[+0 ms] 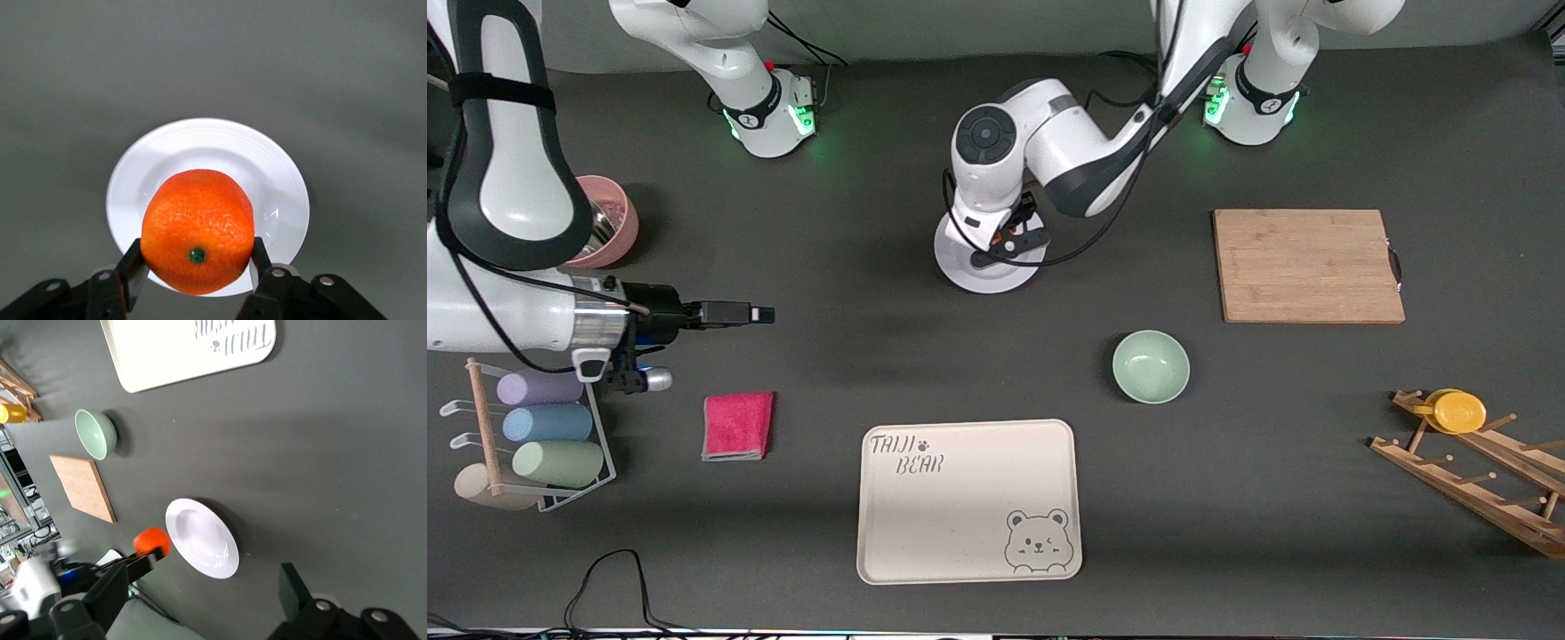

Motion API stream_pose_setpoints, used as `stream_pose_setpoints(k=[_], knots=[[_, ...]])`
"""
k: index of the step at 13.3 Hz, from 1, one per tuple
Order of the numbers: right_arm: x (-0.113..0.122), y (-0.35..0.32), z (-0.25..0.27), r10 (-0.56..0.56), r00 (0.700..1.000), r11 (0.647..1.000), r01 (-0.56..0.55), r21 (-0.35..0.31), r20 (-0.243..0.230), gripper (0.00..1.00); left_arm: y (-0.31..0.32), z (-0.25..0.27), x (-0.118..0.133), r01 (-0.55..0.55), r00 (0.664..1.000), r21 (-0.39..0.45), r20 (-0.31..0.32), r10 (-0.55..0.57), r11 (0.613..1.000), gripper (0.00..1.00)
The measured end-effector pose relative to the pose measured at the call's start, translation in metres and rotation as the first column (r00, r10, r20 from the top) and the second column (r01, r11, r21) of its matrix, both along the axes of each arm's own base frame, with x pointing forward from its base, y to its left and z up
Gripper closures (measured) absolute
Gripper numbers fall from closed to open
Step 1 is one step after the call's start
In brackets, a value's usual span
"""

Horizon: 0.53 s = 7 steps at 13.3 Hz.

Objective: Place orange and plate with both arms
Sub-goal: 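Carry the orange over the white plate with the left gripper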

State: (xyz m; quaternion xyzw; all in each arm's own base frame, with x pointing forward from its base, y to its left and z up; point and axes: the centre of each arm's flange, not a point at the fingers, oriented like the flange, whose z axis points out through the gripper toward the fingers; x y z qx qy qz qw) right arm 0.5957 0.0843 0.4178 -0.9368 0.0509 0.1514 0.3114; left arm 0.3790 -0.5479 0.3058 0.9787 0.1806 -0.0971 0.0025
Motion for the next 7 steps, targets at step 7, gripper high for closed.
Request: stream_pose_setpoints(k=[7], knots=[[-0.025, 0.048, -0.029, 0.036, 0.999, 0.999, -0.037, 0.031, 0.020, 0.00, 0.005, -0.070, -0.027, 0.039, 0.999, 0.019, 0.016, -0.039, 0.999, 0.34]])
